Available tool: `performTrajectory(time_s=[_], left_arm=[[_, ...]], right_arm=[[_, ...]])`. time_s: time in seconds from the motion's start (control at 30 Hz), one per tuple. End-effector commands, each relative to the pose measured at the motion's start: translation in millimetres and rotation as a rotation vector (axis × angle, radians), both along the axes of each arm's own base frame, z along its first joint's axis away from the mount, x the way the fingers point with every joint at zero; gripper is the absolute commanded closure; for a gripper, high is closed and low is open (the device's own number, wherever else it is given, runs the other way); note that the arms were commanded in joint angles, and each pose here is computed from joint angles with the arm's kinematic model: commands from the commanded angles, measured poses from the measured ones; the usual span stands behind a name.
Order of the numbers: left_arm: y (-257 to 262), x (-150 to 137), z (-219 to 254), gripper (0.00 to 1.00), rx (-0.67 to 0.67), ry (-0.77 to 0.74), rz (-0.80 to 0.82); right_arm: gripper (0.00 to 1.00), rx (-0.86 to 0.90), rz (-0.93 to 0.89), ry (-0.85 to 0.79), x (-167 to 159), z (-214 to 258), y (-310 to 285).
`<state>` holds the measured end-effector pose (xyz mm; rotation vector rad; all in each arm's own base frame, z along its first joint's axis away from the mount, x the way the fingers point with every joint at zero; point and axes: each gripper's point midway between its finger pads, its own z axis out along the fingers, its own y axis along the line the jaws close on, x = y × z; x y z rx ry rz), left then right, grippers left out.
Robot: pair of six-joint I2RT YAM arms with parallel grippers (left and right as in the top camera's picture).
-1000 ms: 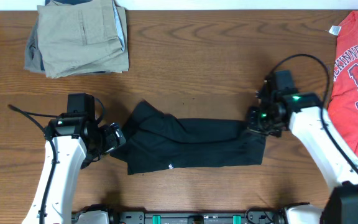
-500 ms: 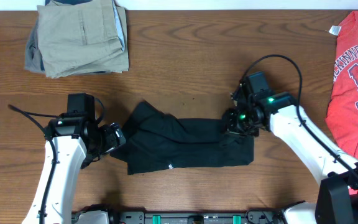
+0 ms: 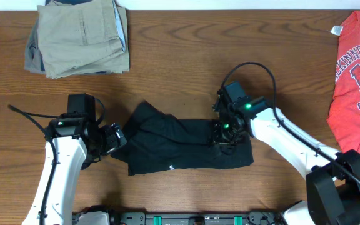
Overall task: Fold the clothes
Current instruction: 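Fold the right end leftward over the shirt with the right gripper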
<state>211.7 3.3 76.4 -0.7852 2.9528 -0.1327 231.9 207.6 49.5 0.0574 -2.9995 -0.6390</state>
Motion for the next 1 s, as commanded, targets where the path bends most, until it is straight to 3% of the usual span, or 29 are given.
performTrajectory(time_s=[0.0, 0.37, 0.4, 0.47, 0.5, 0.57, 0.63, 0.7, 0.83, 0.9, 0.97], left_arm=[[1.3, -2.8, -2.3, 0.00, 0.005, 0.011, -0.014], [1.3, -2.5, -2.3, 0.00, 0.005, 0.010, -0.014], [1.3, -2.5, -2.3, 0.00, 0.005, 0.010, -0.014], [1.3, -2.4, -2.3, 0.00, 0.006, 0.009, -0.014], [1.3, -2.4, -2.3, 0.00, 0.006, 0.009, -0.014], [1.3, -2.4, -2.3, 0.00, 0.006, 0.009, -0.014], [1.3, -2.5, -2.3, 0.00, 0.005, 0.010, -0.014], [1.3, -2.8, -2.3, 0.00, 0.005, 0.011, -0.014], [1.3, -2.9, -2.3, 0.00, 0.005, 0.011, -0.014], [1.3, -2.8, -2.3, 0.00, 0.005, 0.011, -0.014], [1.3, -2.8, -2.3, 0.00, 0.005, 0.011, -0.014]], right_arm=[[0.75, 0.033, 0.034, 0.018, -8.3, 3.3, 14.1], [0.63, -0.016, 0.089, 0.037, -1.7, 30.2, -12.8], [0.56, -0.040, 0.079, 0.029, 2.5, 33.3, -18.2], [0.22, -0.085, 0.056, 0.006, 12.7, 40.6, -28.8], [0.12, -0.090, 0.054, -0.004, 16.3, 43.7, -31.3], [0.03, -0.083, 0.057, -0.024, 22.8, 48.0, -33.3], [0.03, -0.084, 0.064, -0.029, 24.0, 48.1, -35.0], [0.08, -0.090, 0.079, -0.021, 20.3, 45.1, -36.0], [0.50, -0.109, 0.105, 0.022, 3.7, 31.9, -36.3], [0.76, -0.121, 0.103, 0.054, -8.6, 20.7, -34.4], [0.88, -0.115, 0.109, 0.084, -22.2, 8.9, -28.9]])
